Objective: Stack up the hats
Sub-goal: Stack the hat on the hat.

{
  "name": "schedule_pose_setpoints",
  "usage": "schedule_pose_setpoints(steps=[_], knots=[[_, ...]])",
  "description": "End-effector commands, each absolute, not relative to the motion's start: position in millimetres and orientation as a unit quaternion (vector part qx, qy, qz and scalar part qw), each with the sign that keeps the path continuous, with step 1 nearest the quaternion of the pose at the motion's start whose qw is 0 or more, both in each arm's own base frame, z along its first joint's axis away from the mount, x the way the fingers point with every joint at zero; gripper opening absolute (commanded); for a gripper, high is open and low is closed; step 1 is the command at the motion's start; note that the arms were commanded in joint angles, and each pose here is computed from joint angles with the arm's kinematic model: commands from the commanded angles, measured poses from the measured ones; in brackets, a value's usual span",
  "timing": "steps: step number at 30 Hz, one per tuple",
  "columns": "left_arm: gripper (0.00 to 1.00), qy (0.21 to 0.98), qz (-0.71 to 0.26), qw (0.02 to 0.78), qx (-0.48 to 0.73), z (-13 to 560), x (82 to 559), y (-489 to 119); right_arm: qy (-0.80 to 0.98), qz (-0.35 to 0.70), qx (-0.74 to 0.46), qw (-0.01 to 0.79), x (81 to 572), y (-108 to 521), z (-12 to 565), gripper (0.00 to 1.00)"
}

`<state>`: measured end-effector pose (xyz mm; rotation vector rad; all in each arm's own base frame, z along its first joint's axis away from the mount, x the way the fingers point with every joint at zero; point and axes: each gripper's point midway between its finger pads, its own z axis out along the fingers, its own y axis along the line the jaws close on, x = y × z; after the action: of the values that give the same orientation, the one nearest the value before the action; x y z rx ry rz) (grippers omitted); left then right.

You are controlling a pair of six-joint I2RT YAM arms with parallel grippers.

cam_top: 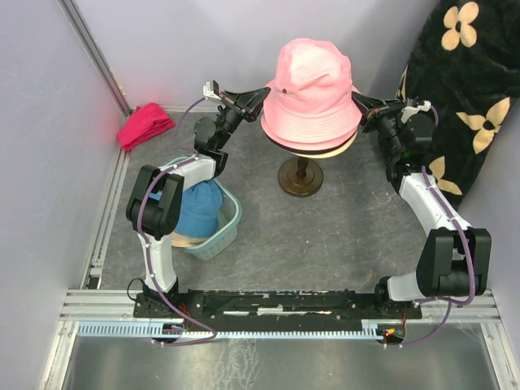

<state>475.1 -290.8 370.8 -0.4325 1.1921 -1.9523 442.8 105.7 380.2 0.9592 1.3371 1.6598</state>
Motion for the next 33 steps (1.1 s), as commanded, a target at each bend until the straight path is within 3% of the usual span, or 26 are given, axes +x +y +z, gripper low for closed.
schedule_pose_setpoints(steps=[1,33], knots=[[0.03,0.433,-0.794,0.397,-0.155,392,463,-284,0.514,0.667,0.365,0.397,442,107,381,0.01],[0.03,0.573,-0.675,0.378,-0.269,301,482,-283,0.548,0.632,0.398,0.377,455,109,307,0.01]])
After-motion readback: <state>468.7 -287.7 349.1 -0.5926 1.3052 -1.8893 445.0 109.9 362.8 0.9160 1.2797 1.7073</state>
